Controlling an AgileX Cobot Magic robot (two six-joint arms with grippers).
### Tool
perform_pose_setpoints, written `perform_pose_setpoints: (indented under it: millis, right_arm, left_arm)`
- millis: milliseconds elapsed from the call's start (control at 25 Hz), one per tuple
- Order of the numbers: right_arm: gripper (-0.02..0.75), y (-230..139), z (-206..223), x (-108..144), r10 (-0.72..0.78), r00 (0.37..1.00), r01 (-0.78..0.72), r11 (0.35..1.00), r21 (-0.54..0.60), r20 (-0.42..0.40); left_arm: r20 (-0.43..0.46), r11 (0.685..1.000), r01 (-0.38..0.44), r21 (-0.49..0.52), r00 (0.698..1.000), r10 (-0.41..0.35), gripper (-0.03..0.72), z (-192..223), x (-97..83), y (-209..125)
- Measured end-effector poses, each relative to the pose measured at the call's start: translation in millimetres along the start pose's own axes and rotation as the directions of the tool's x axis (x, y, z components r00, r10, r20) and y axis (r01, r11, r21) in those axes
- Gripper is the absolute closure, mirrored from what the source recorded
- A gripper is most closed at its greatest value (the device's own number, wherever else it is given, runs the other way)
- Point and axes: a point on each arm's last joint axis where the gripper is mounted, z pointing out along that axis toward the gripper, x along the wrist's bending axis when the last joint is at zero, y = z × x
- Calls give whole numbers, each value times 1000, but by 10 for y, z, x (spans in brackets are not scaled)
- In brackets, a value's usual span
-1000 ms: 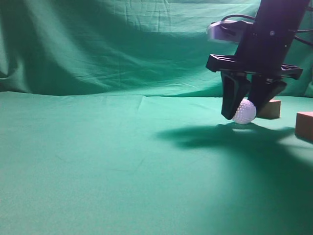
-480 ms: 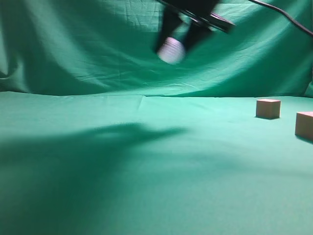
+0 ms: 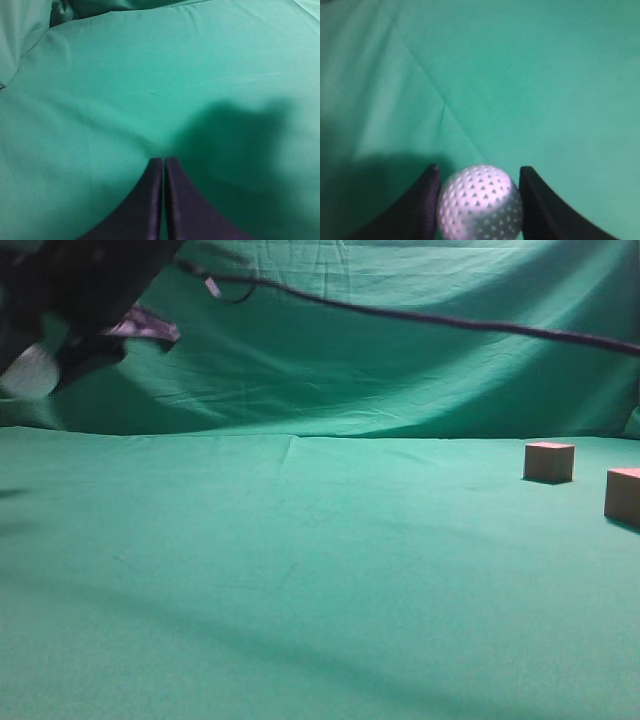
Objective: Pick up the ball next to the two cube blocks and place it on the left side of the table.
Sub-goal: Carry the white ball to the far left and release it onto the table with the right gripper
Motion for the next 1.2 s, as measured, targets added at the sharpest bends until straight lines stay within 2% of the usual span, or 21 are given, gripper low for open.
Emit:
perform_pose_setpoints:
  millis: [240,480,720,880,920,1040,1120,1200]
  right_arm:
    - [418,-251,479,-44,-18,1000,18,1000,-4,4]
    - [418,-305,564,-94,-125,992,126,992,-29,32]
    - [183,-298,562,-94,-145,989,146,989,-31,34]
    - [188,-224,470,-90,-159,987,160,987,-23,26]
    - [147,-148,381,-81,-169,985,169,985,-21,20]
    - [162,195,-72,-65,-226,974,227,974,-21,23]
    - [261,438,-485,-38,-235,972,236,972,-9,24]
    - [392,638,-966,-9,-208,978,208,978,30,27]
  left_arm:
    - [0,1000,0,0,1000,0,688,0,0,0]
    - [0,1000,0,0,1000,0,688,0,0,0]
    - [0,1000,0,0,1000,0,688,0,0,0]
    - [0,1000,0,0,1000,0,688,0,0,0]
    - [0,1000,0,0,1000,0,688,0,0,0]
    - [0,1000,0,0,1000,0,688,0,0,0]
    - [0,1000,0,0,1000,0,688,0,0,0]
    - [0,1000,0,0,1000,0,688,0,0,0]
